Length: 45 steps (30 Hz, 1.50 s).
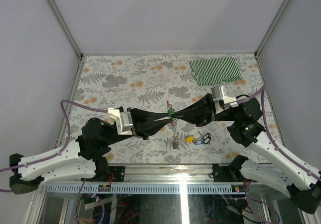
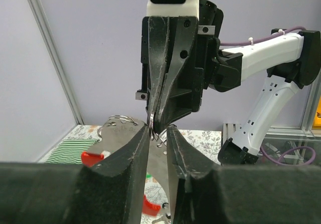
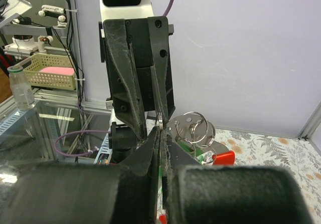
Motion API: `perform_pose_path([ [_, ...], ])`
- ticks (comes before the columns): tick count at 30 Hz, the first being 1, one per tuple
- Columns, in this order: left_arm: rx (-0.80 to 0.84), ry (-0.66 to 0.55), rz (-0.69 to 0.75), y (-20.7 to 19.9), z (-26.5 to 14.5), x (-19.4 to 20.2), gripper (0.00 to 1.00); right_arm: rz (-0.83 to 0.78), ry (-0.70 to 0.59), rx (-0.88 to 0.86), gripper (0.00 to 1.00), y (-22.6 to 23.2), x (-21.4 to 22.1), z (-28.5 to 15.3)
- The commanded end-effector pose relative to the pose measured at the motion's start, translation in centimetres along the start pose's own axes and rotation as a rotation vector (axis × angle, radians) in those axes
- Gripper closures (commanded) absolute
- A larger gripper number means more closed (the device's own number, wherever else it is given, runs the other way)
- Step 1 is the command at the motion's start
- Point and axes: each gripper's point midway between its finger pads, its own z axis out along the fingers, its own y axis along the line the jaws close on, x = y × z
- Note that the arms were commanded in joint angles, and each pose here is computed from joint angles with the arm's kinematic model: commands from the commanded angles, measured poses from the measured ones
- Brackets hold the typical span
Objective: Put the keys on the keyring
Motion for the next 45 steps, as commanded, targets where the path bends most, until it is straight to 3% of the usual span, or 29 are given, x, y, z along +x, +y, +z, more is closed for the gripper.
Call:
perform_pose_path([
  [1,0.036,-0.107,0.038,-0.4,0.5,-3.7,0.80,-0.088,-0.064,-0.034,1.00,0.7,-3.3,0.4],
  [8,0.057,-0.096,0.037,-0.8,0.5,-3.4,0.67,-0.089,-0.060,-0.037,1.00,0.8,-3.4,0.4],
  [12,0.054,-0.085,0.037,-0.7,0.4,-3.3,0.67,-0.091,-0.061,-0.038,1.00,0.9,-3.5,0.4],
  [25,-0.009,-0.057,0.020,0.3,0.2,-2.8,1.00,-0.089,-0.063,-0.048,1.00,1.2,-3.7,0.2],
  [28,-0.041,-0.021,0.021,0.9,0.3,-2.5,1.00,-0.094,-0.053,-0.050,0.94,1.4,-3.7,0.1],
  [34,-0.049,0.156,0.053,1.5,0.0,-1.1,1.00,-0.140,0.025,0.039,0.68,0.6,-2.6,-1.0],
  [45,0.099,0.642,0.140,0.7,-2.1,4.8,1.00,-0.172,0.089,0.215,0.64,-0.7,-0.5,-3.8],
])
